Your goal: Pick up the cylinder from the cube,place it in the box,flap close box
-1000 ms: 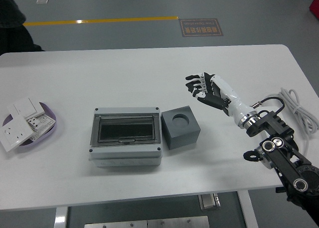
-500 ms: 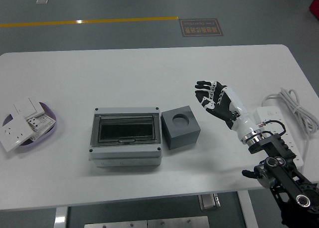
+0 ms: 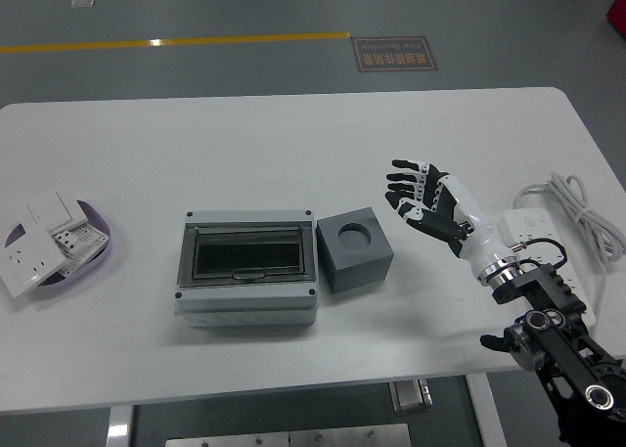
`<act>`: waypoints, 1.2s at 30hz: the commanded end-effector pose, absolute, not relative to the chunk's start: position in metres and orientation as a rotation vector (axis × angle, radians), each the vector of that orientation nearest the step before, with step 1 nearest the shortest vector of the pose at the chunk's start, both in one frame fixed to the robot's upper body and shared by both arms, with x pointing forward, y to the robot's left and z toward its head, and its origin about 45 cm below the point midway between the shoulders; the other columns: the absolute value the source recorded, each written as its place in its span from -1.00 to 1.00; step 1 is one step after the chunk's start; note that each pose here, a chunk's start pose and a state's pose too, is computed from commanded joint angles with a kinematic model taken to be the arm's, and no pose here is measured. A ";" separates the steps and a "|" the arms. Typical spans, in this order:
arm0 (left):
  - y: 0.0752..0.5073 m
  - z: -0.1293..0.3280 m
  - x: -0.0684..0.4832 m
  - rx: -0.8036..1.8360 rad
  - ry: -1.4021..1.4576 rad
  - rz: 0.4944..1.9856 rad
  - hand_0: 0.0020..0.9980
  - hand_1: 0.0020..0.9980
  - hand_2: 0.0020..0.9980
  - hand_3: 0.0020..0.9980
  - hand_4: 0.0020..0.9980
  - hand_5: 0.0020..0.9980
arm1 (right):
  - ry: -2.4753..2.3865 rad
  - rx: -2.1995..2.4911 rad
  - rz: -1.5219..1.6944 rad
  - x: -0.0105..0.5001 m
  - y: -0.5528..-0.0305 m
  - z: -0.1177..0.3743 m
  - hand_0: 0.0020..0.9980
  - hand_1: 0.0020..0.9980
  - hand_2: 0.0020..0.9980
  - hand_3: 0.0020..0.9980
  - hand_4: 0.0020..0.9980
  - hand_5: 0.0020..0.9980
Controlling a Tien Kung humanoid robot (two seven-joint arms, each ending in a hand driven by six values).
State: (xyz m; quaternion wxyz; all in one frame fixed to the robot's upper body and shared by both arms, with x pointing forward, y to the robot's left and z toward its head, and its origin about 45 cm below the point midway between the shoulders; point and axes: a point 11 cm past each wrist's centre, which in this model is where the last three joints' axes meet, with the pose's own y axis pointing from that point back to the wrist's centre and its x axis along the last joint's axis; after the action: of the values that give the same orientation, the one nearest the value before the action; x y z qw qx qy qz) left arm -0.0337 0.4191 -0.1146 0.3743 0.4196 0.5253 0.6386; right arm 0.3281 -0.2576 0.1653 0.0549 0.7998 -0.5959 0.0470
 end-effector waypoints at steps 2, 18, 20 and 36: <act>0.419 -0.115 -0.034 1.076 1.348 1.635 0.28 0.36 0.36 0.48 0.64 -0.34 | -1.806 2.419 0.153 0.329 -0.259 0.167 0.44 0.38 0.34 0.41 0.57 -0.58; 0.418 -0.115 -0.031 1.074 1.351 1.638 0.28 0.36 0.36 0.47 0.62 -0.34 | -1.809 2.471 0.268 0.328 -0.256 0.203 0.39 0.34 0.27 0.32 0.53 -0.54; 0.419 -0.115 -0.029 1.071 1.346 1.643 0.28 0.36 0.36 0.47 0.62 -0.34 | -1.809 2.473 0.283 0.327 -0.255 0.205 0.39 0.34 0.27 0.32 0.53 -0.54; 0.426 -0.113 -0.014 1.056 1.320 1.666 0.28 0.35 0.36 0.46 0.61 -0.34 | -1.828 2.449 0.298 0.330 -0.259 0.208 0.37 0.32 0.27 0.32 0.51 -0.52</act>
State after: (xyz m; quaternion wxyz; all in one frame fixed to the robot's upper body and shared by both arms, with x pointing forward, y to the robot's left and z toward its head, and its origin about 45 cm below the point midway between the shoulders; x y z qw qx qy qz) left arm -0.0139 0.4259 -0.1125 0.3747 0.4126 0.5157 0.6507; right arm 0.3296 -0.2589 0.2079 0.0353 0.7971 -0.5950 0.0970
